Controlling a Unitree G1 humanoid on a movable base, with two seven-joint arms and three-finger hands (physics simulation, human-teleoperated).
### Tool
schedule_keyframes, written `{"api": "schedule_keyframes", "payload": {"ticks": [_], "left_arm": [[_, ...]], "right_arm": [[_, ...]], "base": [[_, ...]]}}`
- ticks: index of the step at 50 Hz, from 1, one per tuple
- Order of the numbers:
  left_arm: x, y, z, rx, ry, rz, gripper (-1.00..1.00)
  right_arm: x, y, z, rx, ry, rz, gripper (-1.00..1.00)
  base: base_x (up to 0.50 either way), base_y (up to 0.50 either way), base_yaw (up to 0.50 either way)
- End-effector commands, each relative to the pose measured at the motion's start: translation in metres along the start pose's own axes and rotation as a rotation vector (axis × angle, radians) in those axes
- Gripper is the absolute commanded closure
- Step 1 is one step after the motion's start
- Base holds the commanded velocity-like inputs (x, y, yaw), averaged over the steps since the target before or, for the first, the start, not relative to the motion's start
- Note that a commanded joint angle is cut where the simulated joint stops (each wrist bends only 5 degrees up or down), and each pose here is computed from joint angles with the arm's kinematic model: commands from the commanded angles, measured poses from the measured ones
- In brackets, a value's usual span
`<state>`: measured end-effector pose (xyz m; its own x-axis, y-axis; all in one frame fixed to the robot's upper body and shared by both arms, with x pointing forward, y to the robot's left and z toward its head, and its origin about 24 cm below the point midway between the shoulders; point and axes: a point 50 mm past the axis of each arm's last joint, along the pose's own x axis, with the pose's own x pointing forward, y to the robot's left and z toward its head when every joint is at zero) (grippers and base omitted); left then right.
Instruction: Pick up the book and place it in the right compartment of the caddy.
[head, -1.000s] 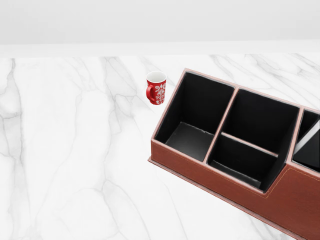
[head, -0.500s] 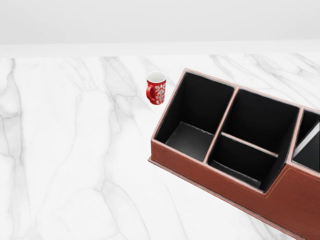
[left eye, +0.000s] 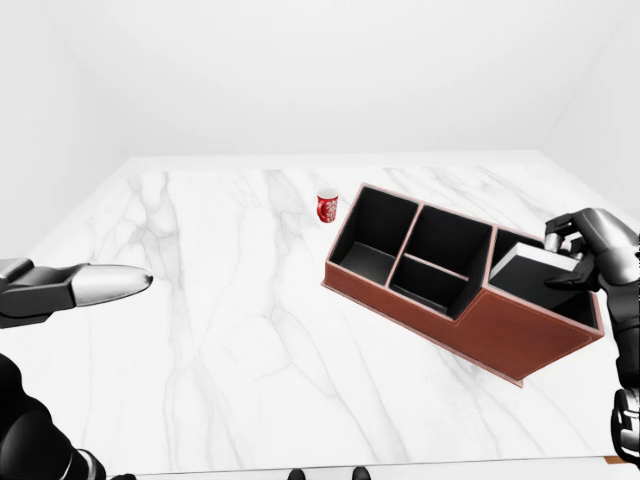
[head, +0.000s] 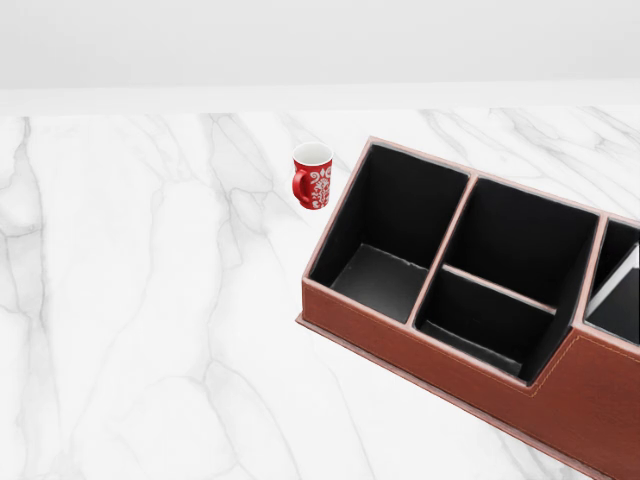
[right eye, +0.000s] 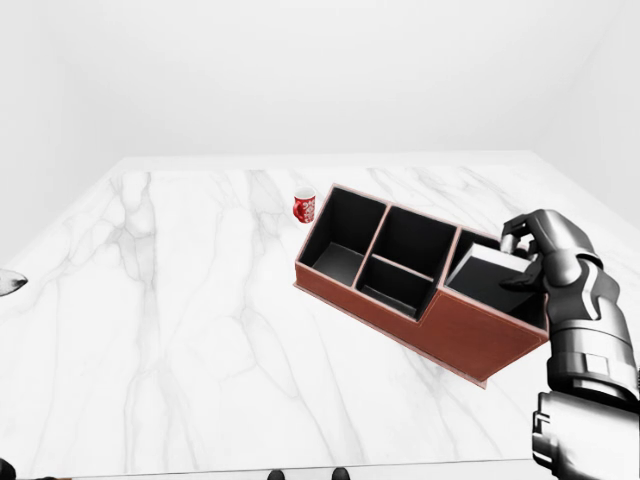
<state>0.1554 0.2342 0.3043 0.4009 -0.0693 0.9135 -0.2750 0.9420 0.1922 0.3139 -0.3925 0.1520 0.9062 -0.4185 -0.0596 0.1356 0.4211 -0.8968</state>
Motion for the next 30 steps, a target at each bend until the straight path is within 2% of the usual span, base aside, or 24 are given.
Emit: {"api": "schedule_keyframes", "payload": {"ticks": [1, 30], "left_arm": [[0.0, 0.0, 0.001, 0.002, -0.005, -0.001, -1.0], [0.0, 0.0, -0.001, 0.006, 0.004, -0.002, -1.0]], "right_arm": [[0.001, -0.005, 0.002, 0.011, -0.002, -0.035, 1.0], [0.001, 0.009, -0.001, 0.009, 0.017, -0.014, 1.0]], "base": [[0.0, 0.0, 0.0], [0.0, 0.0, 0.0]]}}
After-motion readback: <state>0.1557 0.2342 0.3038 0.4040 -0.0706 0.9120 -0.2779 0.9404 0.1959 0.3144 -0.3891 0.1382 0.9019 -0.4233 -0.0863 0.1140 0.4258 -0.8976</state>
